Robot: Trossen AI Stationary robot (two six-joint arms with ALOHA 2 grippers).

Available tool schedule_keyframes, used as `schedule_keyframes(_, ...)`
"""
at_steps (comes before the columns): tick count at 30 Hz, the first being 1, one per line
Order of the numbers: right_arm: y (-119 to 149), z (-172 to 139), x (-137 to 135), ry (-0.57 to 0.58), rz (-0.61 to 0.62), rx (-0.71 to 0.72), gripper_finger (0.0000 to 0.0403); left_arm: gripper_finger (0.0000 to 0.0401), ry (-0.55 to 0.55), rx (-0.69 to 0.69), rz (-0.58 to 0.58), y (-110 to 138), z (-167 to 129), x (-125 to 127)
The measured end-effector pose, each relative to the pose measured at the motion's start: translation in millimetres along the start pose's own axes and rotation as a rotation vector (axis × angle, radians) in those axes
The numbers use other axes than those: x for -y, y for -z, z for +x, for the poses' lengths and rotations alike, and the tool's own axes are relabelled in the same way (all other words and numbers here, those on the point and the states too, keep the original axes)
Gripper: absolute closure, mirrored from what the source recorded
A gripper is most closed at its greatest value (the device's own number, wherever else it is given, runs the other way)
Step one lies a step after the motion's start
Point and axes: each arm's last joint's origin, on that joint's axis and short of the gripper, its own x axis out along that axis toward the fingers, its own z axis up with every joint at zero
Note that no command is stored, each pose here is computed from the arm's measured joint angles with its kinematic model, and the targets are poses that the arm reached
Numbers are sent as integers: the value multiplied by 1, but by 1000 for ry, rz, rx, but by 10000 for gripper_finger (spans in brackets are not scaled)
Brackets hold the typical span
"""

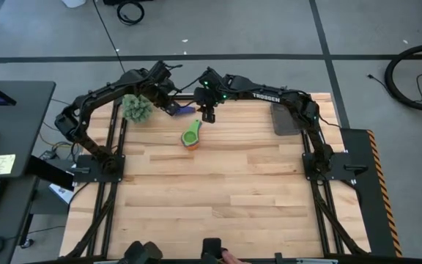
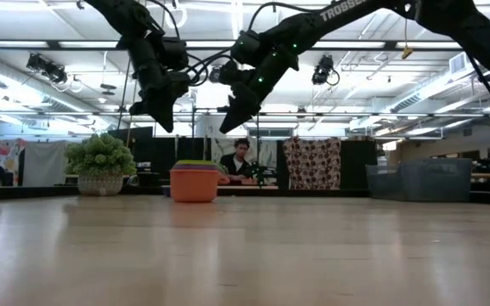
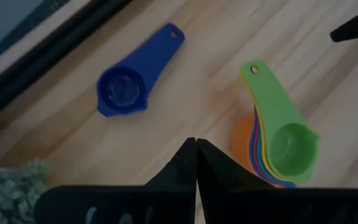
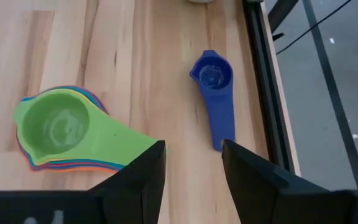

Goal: Nest measuring cups in basket
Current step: Stack the dark blue measuring cup on top of the green measuring cup

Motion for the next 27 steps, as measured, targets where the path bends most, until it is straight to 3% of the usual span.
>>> schedule_keyframes(8,1,0,-1,-12,40,-18,237,384,-8,45,130,-5,2,-1)
schedule_keyframes(14,-1,-2,-1,-5,37,-6,237,331,-2,62,197,-8,5,-3)
schedule_keyframes(18,-8,-10,1,79,-9,-33,237,297,6,70,292,-9,5,0)
schedule_keyframes(22,-19,-27,4,147,-52,-79,237,279,13,86,320,-10,3,1)
schedule_keyframes(27,-25,-38,6,130,-45,-144,237,276,41,87,303,-10,3,-3)
